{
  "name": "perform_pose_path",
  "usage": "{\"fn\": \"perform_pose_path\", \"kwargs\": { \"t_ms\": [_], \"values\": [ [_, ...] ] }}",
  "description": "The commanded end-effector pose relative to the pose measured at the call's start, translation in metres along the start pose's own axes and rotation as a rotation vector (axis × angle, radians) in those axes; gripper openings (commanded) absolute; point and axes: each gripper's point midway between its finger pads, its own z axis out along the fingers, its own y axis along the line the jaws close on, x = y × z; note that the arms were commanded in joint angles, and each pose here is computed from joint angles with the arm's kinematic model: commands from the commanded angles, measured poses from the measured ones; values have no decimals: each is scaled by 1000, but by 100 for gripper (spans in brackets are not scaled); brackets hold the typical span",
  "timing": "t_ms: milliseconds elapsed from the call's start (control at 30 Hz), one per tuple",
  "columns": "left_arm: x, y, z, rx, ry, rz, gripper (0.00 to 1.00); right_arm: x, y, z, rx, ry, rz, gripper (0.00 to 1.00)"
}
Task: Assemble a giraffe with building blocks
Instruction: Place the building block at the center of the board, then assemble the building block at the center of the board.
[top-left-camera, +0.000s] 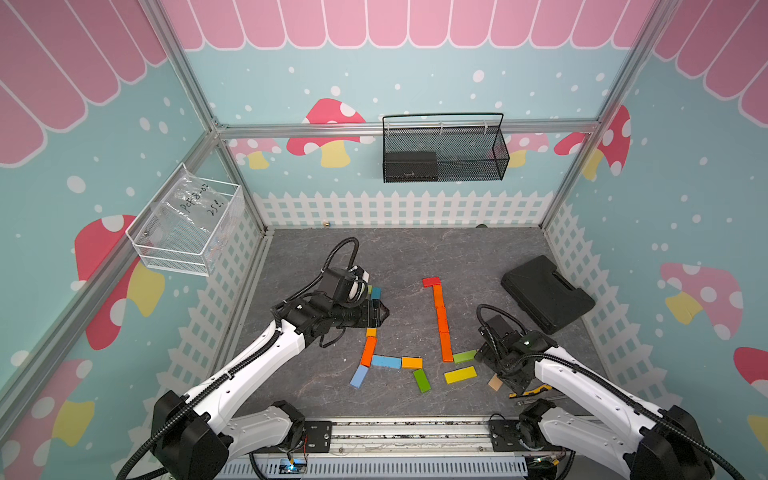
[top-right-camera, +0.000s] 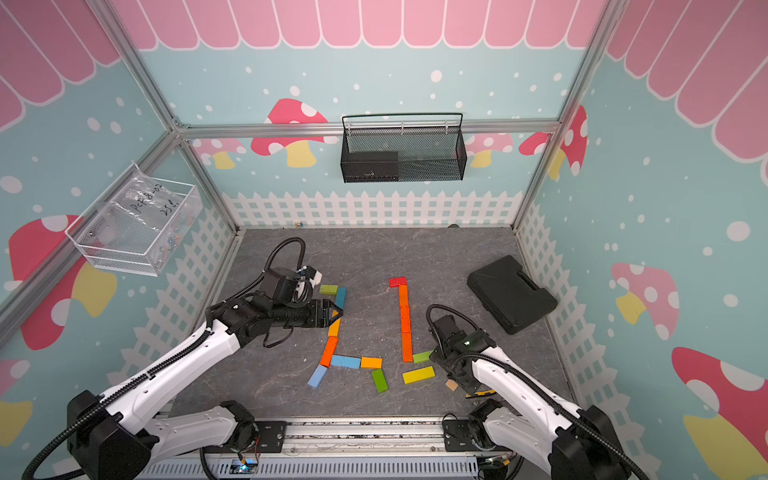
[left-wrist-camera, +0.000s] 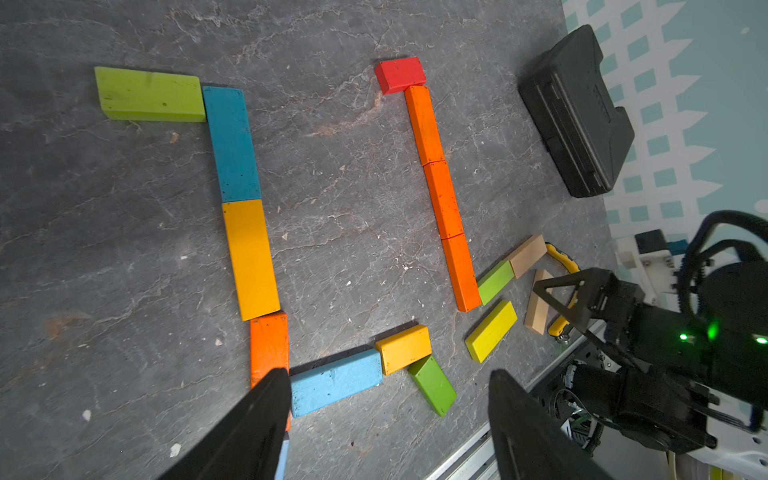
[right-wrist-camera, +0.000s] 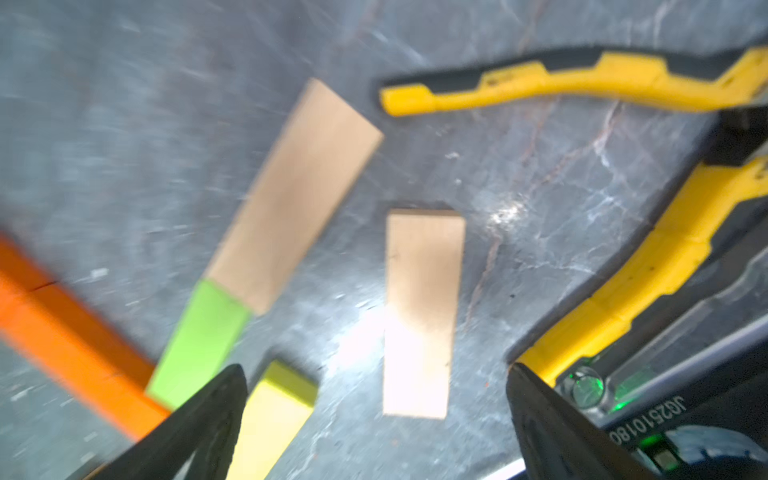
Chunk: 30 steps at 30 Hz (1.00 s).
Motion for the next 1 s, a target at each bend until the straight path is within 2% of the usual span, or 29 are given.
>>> {"fn": "perform_pose_path", "kwargs": {
  "t_ms": [0,133,300,400,500,667,800,967],
  "values": [
    [-6,-4,-5,3,-6,28,78,-15,-2,-31,-1,-55,-1,100],
    [15,-22,3,-33,54,158,77,-31,6,-61,-55,-119,5,100],
    [79,-63,41,-102,230,441,76,-50,19,-85,-99,-201,-6,100],
    [114,-87,62,-141,297,608,75,-68,29,-105,-129,-277,-22,100],
    [143,-111,82,-143,339,724,75,-87,38,-130,-170,-364,-33,100],
    [174,-141,110,-128,373,849,74,-114,37,-178,-284,-522,21,100],
    [181,-150,132,-121,364,887,74,-133,40,-198,-265,-547,-36,100],
    [183,-155,159,-99,374,936,74,-161,28,-227,-262,-619,1,99]
  ]
}}
